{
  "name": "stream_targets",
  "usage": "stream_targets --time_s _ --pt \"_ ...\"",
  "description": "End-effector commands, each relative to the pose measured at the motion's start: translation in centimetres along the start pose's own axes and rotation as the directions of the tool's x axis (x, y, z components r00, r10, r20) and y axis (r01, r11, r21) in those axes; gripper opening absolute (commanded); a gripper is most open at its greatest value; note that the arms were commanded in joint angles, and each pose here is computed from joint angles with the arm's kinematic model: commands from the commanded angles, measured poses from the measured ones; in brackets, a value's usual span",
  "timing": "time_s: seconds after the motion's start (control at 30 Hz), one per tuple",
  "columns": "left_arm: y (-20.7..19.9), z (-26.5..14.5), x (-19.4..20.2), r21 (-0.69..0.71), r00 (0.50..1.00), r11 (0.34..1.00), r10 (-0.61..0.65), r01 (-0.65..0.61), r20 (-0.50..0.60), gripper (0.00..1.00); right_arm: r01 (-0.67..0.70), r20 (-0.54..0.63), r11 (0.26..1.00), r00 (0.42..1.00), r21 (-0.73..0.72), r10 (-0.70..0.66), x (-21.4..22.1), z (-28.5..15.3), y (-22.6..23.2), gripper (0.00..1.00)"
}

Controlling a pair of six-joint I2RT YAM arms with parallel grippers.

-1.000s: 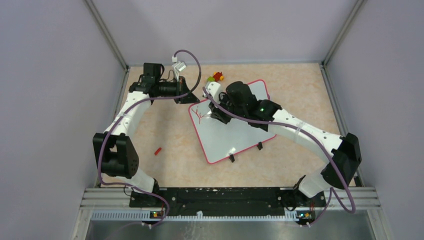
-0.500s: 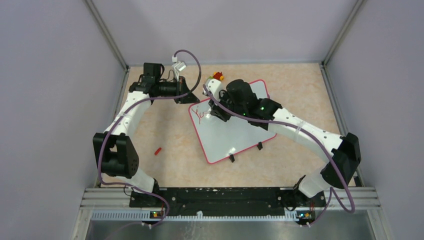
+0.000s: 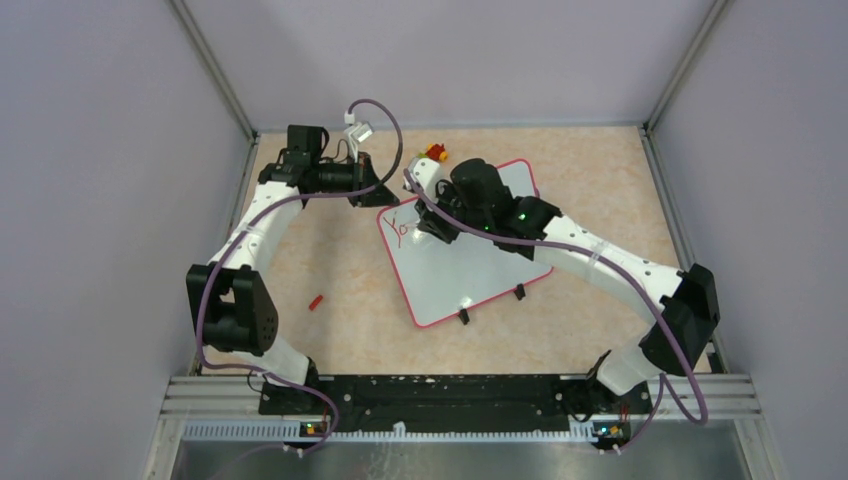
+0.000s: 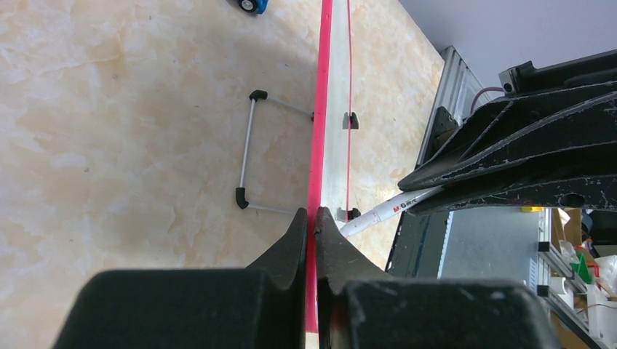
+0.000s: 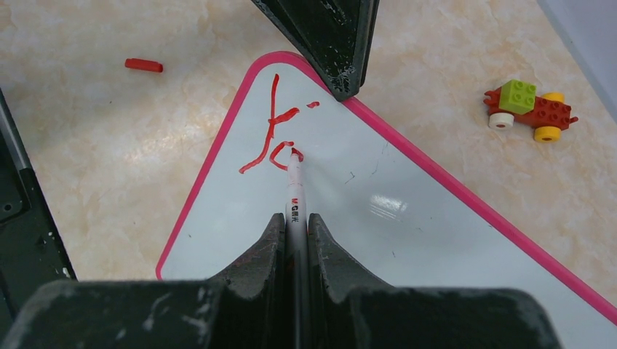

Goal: Write a sentence on the whiteboard

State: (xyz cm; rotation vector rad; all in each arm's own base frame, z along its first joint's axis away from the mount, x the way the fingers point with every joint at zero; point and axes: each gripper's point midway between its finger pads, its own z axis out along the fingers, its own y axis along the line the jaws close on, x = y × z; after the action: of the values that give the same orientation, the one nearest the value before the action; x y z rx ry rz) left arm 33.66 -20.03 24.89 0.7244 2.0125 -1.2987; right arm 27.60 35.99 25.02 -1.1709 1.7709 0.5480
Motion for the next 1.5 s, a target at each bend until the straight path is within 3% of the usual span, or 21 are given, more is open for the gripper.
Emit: stream_targets --time_s 0.0,0.3,1.03,1.47 --pt "-0.5 0.8 0.5 0.029 1.0 1.0 -0.007 0.008 -0.03 0.0 0.007 0.053 1.0 0.999 -0.008 -0.007 -2.1 0.0 0.3 0.0" --pt "-0.6 0.8 0.5 0.028 1.0 1.0 -0.004 0.005 -0.028 0.0 -0.009 0.104 1.0 0.995 0.023 0.006 -3.4 -2.5 -1.1 0.0" --pt "-0.5 0.9 0.5 0.028 0.999 1.0 -0.009 0.01 -0.032 0.0 -0.014 0.046 0.997 0.999 0.076 0.011 -1.1 -1.7 -2.8 0.0" --pt "-0.5 0.9 0.5 0.026 0.999 1.0 -0.007 0.008 -0.032 0.0 -0.02 -0.008 1.0 1.0 0.002 0.021 1.4 -1.5 -0.5 0.0"
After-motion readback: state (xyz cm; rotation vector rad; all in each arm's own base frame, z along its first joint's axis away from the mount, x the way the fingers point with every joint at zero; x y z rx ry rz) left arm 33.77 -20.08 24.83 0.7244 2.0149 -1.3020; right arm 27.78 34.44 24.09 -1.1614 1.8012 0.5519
